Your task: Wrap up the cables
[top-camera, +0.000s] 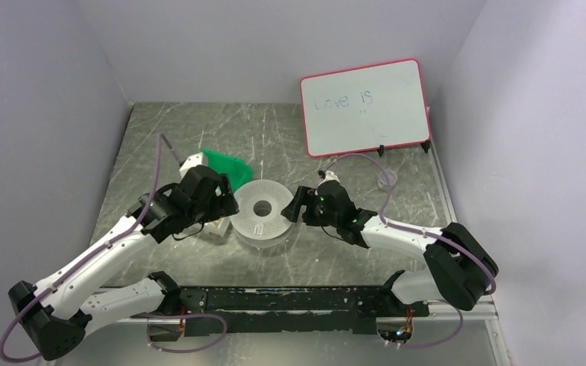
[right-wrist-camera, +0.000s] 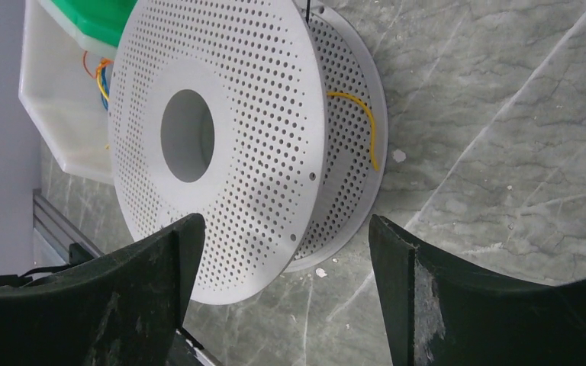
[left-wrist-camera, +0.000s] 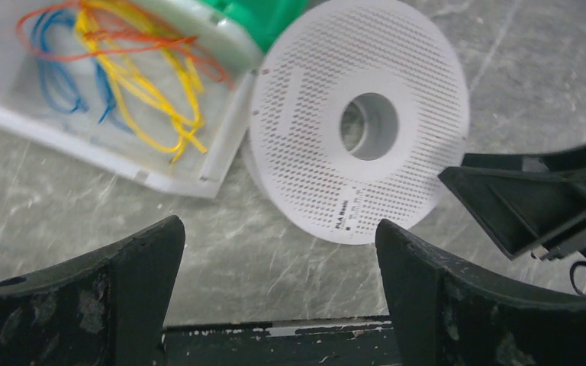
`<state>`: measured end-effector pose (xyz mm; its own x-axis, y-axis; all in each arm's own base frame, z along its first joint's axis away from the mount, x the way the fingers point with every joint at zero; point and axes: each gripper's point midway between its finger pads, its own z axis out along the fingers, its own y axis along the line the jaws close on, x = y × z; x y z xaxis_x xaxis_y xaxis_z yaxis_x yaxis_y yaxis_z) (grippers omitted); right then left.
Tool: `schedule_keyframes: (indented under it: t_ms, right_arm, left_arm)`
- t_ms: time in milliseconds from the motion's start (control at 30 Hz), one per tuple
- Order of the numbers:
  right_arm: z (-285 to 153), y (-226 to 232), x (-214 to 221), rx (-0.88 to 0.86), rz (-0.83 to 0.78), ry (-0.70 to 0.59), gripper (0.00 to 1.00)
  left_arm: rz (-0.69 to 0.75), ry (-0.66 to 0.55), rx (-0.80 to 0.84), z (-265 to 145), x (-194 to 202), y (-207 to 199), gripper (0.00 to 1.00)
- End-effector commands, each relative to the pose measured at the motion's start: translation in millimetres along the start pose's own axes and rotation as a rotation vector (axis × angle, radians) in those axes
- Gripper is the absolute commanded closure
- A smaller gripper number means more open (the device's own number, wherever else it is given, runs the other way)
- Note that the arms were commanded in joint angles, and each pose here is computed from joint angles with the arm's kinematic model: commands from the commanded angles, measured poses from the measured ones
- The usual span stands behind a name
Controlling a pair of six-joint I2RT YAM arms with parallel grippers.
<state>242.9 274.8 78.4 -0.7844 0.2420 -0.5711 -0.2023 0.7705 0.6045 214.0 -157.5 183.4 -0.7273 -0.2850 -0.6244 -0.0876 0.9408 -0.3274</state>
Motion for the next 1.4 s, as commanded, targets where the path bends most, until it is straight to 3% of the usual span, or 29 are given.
schedule_keyframes:
  t_ms: [0, 200, 400, 733, 1367]
  right_arm:
    - [1.0, 14.2, -19.5, -0.039, 0.019, -0.057, 0.18]
    - [-5.6, 13.0, -29.8, -0.02, 0.007, -0.103, 0.18]
    - [-15.6, 16.9, -35.4, -0.031, -0.008, -0.123, 0.18]
    - [-38.2, 14.8, -47.9, -0.021, -0.022, -0.186, 0.18]
    - [-43.2, -0.9, -39.9, 0.0, 0.009, -0.194, 0.18]
  left_arm:
    - [-0.188, -0.027, -0.194, -14.9, 7.0, 43.4, 0.0]
    - [-0.33, -0.034, -0.224, -17.3, 18.6, 58.4, 0.0]
    - [-0.438, 0.046, -0.151, 10.4, 18.4, 68.2, 0.01]
    - [-0.502, 0.097, -0.203, 47.7, 16.5, 103.2, 0.02]
    - [-0.391, 0.035, -0.289, 73.3, -6.2, 126.4, 0.45]
